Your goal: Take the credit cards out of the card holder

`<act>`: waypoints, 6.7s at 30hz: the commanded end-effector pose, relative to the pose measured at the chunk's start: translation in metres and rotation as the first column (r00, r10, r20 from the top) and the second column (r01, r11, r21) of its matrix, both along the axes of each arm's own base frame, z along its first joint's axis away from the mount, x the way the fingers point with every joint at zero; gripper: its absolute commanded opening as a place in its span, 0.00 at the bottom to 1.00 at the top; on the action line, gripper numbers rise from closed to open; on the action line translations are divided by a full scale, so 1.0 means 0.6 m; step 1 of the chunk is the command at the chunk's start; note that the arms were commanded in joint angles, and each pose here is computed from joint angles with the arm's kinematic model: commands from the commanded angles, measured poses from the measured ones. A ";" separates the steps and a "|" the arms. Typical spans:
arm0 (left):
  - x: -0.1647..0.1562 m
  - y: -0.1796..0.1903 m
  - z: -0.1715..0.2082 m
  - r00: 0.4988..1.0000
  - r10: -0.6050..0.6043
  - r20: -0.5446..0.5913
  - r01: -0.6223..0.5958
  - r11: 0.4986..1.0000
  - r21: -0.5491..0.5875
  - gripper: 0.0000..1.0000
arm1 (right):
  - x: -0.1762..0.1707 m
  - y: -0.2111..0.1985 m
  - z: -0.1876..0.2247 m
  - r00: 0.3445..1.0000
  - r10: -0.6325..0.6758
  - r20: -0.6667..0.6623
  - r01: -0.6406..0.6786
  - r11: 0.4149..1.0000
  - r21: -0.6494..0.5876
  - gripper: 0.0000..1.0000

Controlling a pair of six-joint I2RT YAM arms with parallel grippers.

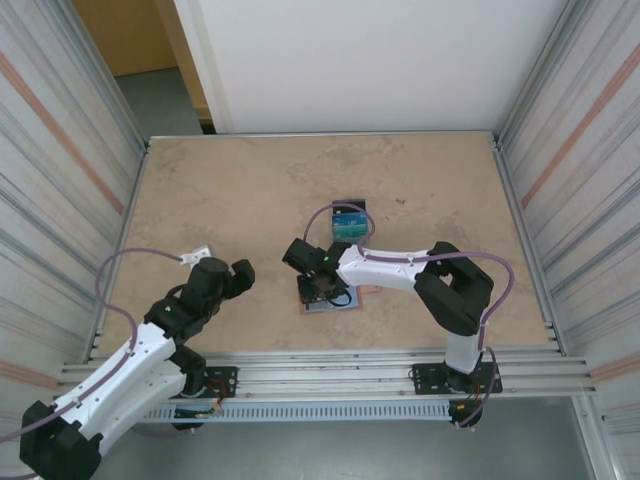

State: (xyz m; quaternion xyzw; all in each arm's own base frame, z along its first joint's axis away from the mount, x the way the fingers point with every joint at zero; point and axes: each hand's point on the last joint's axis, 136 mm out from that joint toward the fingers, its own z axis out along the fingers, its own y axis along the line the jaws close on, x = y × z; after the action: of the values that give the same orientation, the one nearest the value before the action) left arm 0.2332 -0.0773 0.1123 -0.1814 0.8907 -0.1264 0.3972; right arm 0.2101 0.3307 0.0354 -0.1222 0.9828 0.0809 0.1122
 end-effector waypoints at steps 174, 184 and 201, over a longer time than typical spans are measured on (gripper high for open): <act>-0.001 -0.257 -0.070 0.858 -0.399 -0.324 0.487 0.832 0.267 0.99 | 0.012 -0.105 0.015 0.972 -0.099 -0.215 0.206 0.797 0.567 0.00; -0.006 -0.281 -0.136 0.804 -0.420 -0.420 0.553 0.789 0.269 0.99 | 0.014 -0.101 0.019 0.972 -0.098 -0.215 0.207 0.790 0.578 0.00; -0.027 -0.270 -0.170 0.758 -0.420 -0.498 0.597 0.755 0.271 0.99 | 0.018 -0.074 0.044 0.984 -0.066 -0.163 0.160 0.728 0.667 0.23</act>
State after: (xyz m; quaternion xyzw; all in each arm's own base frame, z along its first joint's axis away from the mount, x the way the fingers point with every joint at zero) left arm 0.2358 -0.2547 0.0261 0.1137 0.9680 -0.0313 0.2213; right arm 0.2206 0.2782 0.0508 0.0074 0.9060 0.4161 0.0776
